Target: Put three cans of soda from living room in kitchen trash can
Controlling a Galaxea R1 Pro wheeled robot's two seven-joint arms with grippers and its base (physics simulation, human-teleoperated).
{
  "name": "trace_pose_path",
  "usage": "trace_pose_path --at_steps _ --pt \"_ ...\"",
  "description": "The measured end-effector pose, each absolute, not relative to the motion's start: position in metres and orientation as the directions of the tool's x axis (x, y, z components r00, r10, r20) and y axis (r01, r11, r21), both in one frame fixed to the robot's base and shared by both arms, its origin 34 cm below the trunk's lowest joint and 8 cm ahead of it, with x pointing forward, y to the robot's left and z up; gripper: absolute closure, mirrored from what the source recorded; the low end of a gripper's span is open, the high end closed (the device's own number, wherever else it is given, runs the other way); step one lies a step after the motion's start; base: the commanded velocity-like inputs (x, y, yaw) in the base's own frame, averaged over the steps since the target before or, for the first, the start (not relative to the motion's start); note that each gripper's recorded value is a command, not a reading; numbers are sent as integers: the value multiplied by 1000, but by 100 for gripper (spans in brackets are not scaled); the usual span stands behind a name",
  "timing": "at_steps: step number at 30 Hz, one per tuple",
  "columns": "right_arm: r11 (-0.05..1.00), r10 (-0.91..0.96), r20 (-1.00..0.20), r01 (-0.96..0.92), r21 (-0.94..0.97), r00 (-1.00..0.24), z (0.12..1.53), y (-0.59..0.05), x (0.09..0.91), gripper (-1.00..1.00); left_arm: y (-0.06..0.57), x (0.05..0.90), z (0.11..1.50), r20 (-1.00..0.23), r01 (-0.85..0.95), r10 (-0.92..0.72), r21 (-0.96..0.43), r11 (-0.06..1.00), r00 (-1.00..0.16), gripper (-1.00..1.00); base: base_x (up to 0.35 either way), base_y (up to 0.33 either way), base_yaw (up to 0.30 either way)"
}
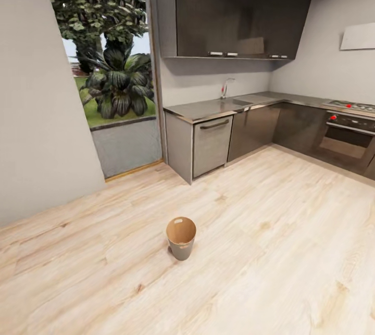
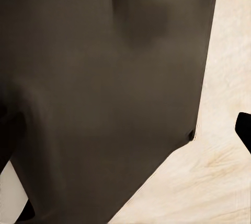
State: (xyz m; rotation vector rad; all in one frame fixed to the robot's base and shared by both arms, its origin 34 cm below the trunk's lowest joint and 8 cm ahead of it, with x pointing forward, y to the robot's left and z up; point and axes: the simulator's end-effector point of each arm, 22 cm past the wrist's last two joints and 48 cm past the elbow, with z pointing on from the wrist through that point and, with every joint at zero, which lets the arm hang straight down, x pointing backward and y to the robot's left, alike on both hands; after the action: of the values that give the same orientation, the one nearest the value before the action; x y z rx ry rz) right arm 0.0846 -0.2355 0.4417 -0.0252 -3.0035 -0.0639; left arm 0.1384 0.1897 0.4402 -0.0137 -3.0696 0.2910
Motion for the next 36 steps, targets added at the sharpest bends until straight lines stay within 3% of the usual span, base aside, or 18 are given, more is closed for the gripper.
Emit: trace_pose_path --at_steps 36 --pt "999 14 136 20 42 -991 442 -235 85 -100 189 138 440 57 3 14 -189 982 -998 -100 260 232 0"
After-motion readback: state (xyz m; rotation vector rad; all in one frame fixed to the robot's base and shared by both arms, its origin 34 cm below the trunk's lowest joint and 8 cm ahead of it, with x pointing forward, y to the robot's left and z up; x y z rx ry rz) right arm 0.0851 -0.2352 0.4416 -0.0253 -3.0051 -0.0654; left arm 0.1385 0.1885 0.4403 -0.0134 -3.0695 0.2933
